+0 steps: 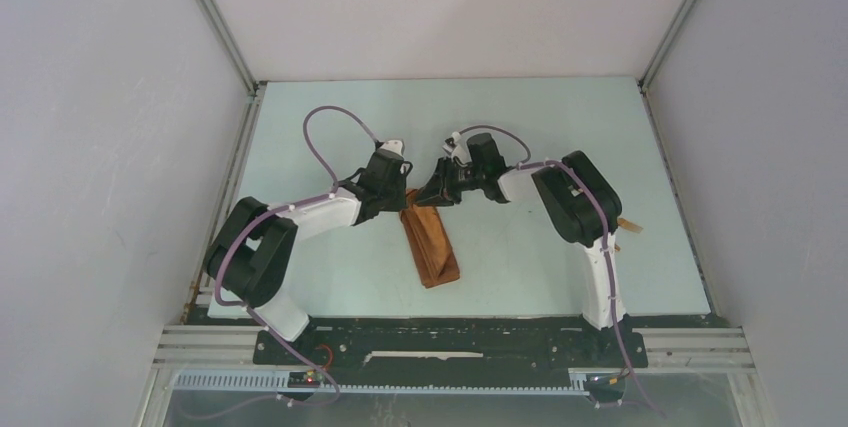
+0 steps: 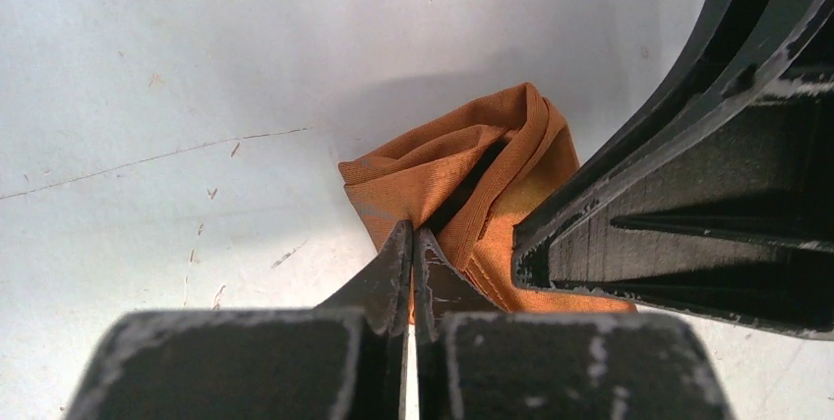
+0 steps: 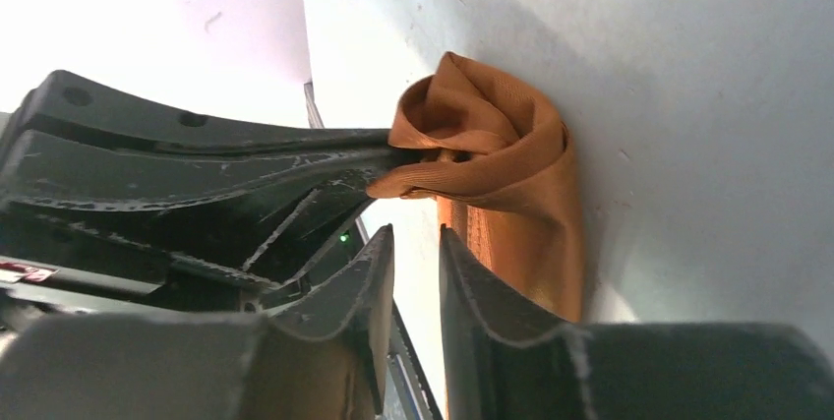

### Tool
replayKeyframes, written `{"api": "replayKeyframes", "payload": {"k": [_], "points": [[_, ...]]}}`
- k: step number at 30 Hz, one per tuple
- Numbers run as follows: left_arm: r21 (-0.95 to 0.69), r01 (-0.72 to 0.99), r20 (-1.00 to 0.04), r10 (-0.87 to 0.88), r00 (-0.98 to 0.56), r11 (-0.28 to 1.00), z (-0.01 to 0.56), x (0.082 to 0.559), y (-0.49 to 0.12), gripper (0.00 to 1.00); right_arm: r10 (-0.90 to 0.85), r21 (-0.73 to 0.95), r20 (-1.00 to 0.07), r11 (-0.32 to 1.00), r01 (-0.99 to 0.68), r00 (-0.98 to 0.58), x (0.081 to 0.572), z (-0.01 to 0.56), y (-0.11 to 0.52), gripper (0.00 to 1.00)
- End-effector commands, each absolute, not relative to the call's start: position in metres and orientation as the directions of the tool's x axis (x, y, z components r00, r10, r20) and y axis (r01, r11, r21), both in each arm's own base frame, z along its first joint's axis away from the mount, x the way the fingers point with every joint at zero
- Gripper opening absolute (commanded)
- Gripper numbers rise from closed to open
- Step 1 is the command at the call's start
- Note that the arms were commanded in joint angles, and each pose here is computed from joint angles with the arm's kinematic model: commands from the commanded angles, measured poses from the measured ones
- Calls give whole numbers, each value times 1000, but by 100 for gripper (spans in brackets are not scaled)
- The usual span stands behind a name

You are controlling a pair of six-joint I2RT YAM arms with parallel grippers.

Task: Fold the napkin into a case and place the utensils inside
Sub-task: Pick up the smaller rectangle folded napkin.

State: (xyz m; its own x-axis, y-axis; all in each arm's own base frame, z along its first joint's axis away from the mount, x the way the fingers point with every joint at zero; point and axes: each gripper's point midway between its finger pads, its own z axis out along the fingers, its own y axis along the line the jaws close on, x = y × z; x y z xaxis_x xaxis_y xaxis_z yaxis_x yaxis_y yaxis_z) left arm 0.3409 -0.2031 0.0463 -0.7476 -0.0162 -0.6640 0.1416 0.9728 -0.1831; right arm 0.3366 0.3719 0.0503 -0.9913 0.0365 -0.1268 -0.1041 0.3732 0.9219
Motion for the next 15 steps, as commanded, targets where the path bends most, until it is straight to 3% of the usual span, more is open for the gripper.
{"api": "replayKeyframes", "payload": {"k": [1, 15], "points": [[-220, 150, -692, -46, -720, 964, 65, 344, -207, 0, 46, 943, -172, 296, -151, -984, 347, 72, 384, 28], [-243, 176, -703, -49, -709, 954, 74, 346, -213, 0, 38, 934, -120, 344, -100, -992, 348, 34, 411, 13]]}}
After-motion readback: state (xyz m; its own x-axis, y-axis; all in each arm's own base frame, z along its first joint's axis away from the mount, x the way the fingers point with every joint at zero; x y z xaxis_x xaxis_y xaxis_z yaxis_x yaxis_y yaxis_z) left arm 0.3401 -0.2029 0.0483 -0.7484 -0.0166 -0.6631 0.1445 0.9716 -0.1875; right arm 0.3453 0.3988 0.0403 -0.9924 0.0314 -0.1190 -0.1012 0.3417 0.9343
